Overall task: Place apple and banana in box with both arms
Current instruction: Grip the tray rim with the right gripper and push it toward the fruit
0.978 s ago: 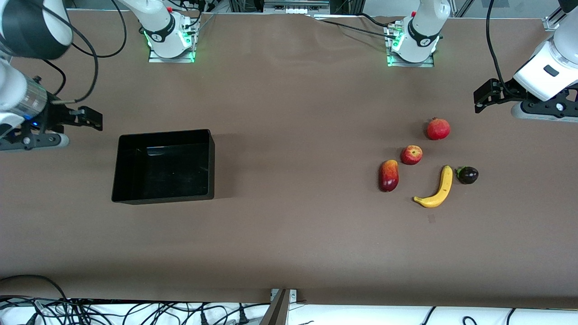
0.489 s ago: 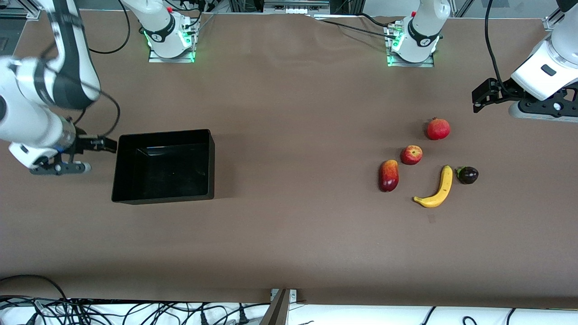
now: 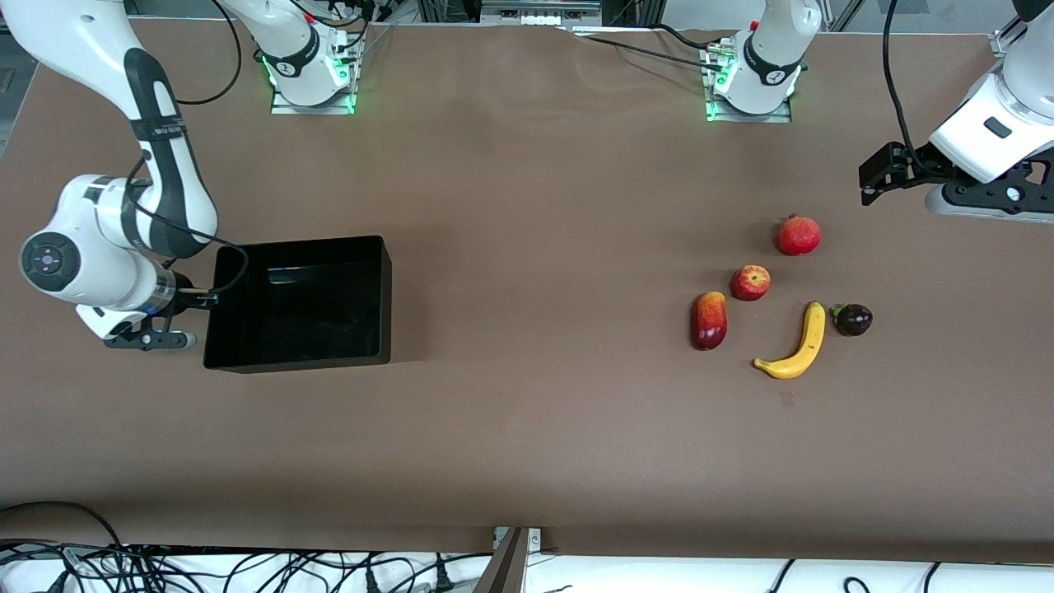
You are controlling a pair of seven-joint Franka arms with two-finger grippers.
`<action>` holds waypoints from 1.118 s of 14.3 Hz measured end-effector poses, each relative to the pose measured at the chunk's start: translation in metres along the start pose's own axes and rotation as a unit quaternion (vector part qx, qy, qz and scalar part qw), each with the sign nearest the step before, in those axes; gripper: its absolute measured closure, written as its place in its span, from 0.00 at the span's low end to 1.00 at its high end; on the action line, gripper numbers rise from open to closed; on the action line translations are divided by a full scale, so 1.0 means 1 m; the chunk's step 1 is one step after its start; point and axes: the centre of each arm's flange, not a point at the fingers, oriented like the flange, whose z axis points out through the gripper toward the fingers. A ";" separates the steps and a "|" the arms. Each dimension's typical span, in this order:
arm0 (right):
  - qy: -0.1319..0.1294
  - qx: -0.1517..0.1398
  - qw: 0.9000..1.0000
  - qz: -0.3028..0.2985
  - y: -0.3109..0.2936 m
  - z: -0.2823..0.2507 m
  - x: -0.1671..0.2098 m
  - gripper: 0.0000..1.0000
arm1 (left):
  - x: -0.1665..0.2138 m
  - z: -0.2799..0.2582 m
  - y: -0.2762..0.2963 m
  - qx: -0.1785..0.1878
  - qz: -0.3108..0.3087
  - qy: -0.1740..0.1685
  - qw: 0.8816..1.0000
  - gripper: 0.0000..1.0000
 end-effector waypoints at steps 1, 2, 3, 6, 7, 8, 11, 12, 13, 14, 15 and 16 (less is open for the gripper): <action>-0.004 0.006 1.000 0.005 -0.001 0.007 -0.004 0.01 | 0.000 0.000 0.000 0.000 0.000 0.000 1.000 0.00; -0.008 0.011 1.000 0.008 -0.001 0.011 -0.007 0.03 | 0.000 0.000 0.000 0.000 0.000 0.000 1.000 0.00; -0.012 0.013 1.000 0.010 -0.001 0.015 -0.009 0.03 | 0.000 0.000 0.000 0.000 0.000 0.000 1.000 0.00; -0.020 0.015 1.000 0.011 -0.002 0.024 -0.015 0.32 | 0.000 0.000 0.000 0.000 0.000 0.000 1.000 0.00; -0.021 0.015 1.000 0.010 -0.002 0.025 -0.015 0.44 | 0.000 0.000 0.000 0.000 0.000 0.000 1.000 0.00; -0.021 0.015 1.000 0.010 -0.002 0.025 -0.016 0.56 | 0.000 0.000 0.000 0.000 0.000 0.000 1.000 0.00; -0.009 0.016 1.000 -0.006 -0.002 0.017 -0.011 0.88 | 0.000 0.000 0.001 0.000 0.001 0.000 1.000 0.00; -0.003 0.020 1.000 -0.018 -0.005 0.008 -0.007 0.95 | 0.000 0.000 0.002 0.000 0.002 0.000 1.000 0.00; 0.005 0.027 0.999 -0.021 -0.010 -0.005 -0.001 0.95 | 0.000 0.000 0.003 0.000 0.003 -0.001 1.000 0.00; 0.010 0.034 0.999 -0.024 -0.018 -0.020 0.005 0.95 | -0.001 0.000 0.004 0.000 0.003 -0.003 1.000 0.00; 0.013 0.040 0.999 -0.033 -0.030 -0.036 0.012 0.95 | -0.001 0.001 0.004 0.000 0.003 -0.005 1.000 0.00; 0.017 0.046 0.998 -0.043 -0.046 -0.053 0.018 0.95 | -0.001 0.001 0.003 0.000 0.003 -0.006 1.000 0.00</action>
